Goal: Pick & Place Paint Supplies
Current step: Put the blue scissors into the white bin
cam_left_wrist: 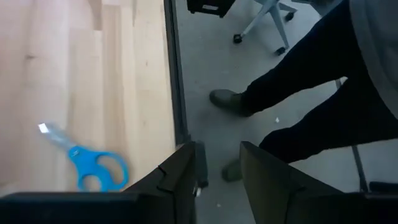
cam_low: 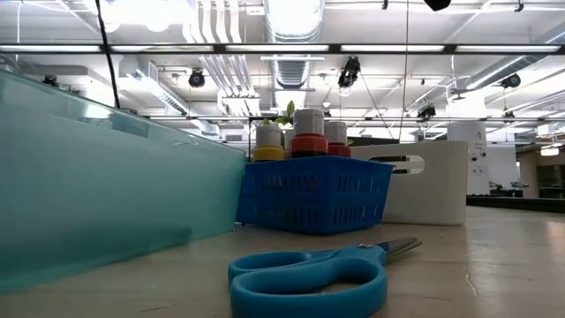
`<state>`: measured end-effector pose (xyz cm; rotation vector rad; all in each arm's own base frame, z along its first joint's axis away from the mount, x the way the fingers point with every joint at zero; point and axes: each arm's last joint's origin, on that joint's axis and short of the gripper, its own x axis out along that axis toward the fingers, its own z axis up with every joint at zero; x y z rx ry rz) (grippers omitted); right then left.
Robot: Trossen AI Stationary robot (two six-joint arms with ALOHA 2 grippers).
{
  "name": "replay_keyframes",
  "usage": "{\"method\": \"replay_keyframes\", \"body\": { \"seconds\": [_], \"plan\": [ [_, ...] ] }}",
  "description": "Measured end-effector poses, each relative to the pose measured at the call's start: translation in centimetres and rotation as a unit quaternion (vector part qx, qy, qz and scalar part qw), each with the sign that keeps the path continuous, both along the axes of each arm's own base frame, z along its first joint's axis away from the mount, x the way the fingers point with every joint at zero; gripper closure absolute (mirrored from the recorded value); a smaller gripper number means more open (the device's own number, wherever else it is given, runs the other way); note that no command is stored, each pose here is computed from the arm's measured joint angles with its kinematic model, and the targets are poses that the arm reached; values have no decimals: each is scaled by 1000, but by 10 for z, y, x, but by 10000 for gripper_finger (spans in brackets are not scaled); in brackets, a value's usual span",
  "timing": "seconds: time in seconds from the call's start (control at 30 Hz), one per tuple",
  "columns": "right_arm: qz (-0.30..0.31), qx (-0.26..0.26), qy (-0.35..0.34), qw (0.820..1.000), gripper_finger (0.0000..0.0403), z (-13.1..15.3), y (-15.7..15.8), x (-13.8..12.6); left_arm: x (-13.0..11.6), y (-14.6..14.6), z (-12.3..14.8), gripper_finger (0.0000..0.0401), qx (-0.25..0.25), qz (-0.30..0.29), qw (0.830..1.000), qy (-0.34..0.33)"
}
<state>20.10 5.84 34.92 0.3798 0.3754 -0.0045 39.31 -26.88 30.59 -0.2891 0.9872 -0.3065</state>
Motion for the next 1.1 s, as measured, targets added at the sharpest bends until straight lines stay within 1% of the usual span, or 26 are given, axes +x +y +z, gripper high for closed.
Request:
{"method": "replay_keyframes", "body": {
  "seconds": [0.07, 0.17, 0.23, 0.3, 0.37, 0.5, 0.63, 0.8, 1.1],
  "plan": [
    [3, -7, -2, 1000, 200, 1, 0, -1, 16, -6, -13, 265, -8, 16, 1000, 10],
    [11, -10, -2, 1000, 200, 1, 0, -3, 35, -11, -34, 265, -18, 49, 998, 43],
    [22, -9, -4, 1000, 200, 2, 0, -5, 40, -10, -52, 265, -37, 87, 993, 78],
    [37, -6, -3, 999, 200, 3, 1, -8, 40, -7, -70, 265, -48, 134, 982, 121],
    [48, -4, -5, 999, 200, 4, 1, -11, 39, -5, -80, 267, -55, 164, 974, 144],
    [55, -11, 0, 998, 200, 4, 1, -15, 41, -4, -89, 282, -65, 176, 972, 143],
    [59, -13, -4, 998, 200, 5, 1, -17, 44, 3, -101, 299, -68, 199, 965, 156],
    [67, -13, -3, 998, 200, 4, 5, -18, 46, 9, -119, 302, -57, 201, 966, 151],
    [78, -13, -1, 997, 200, 1, 11, -18, 44, 23, -145, 302, -20, 226, 959, 167]
  ]
}}
